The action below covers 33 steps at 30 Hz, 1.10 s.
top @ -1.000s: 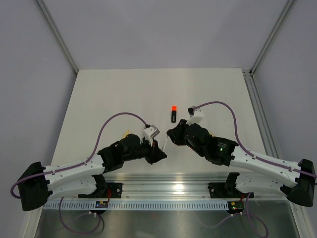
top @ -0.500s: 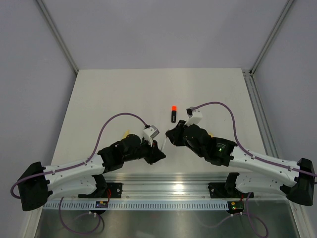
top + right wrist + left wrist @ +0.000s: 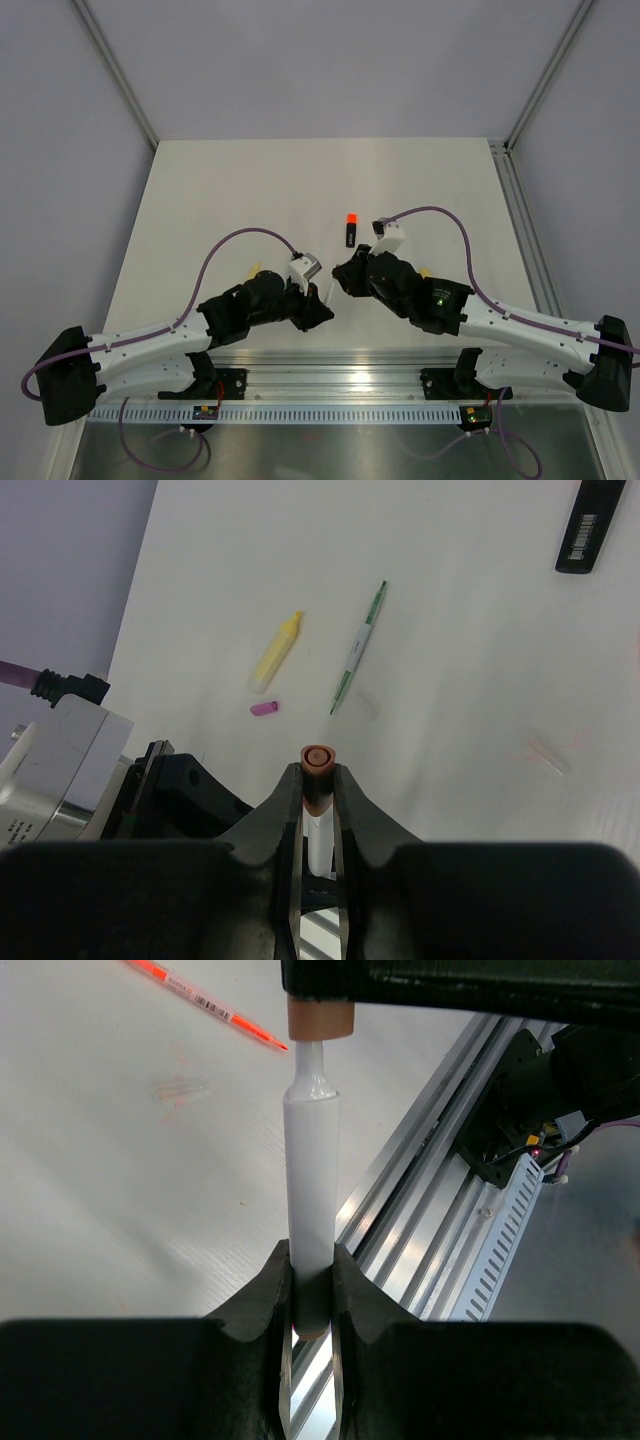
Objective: Insert the pens into the pen caps
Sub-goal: Insert the pen cap onto the pen, then press the pen cap onto the pen.
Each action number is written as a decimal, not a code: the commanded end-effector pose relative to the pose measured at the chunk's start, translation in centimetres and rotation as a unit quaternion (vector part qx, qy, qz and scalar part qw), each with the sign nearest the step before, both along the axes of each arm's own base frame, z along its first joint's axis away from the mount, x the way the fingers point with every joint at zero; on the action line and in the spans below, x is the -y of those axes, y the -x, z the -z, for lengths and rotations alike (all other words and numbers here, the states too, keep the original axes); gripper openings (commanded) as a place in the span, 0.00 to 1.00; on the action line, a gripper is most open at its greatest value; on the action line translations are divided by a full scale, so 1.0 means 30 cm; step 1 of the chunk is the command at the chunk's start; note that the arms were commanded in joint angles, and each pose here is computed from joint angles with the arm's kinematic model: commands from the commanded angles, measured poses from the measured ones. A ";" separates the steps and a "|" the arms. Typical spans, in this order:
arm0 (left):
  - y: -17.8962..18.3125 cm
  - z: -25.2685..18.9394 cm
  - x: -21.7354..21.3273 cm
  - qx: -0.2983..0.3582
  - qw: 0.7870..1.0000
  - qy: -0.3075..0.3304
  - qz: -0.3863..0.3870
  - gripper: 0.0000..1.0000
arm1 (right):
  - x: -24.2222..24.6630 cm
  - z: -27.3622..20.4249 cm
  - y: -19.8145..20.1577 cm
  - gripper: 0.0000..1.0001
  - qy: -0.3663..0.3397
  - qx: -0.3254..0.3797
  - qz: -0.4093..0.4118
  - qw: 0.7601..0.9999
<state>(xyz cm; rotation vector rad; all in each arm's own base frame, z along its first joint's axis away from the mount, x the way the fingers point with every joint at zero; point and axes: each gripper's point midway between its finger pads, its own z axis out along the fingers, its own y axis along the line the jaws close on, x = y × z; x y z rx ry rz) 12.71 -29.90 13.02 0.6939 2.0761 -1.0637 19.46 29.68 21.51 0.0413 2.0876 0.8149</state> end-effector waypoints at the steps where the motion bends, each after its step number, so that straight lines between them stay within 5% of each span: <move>1: -0.034 -0.083 0.023 0.036 0.999 0.031 -0.010 0.00 | -0.019 -0.040 -0.002 0.00 -0.022 0.010 0.004 1.000; 33: -0.055 -0.207 0.035 0.069 0.995 0.070 -0.018 0.00 | 0.000 0.007 0.048 0.00 -0.009 0.004 0.005 1.000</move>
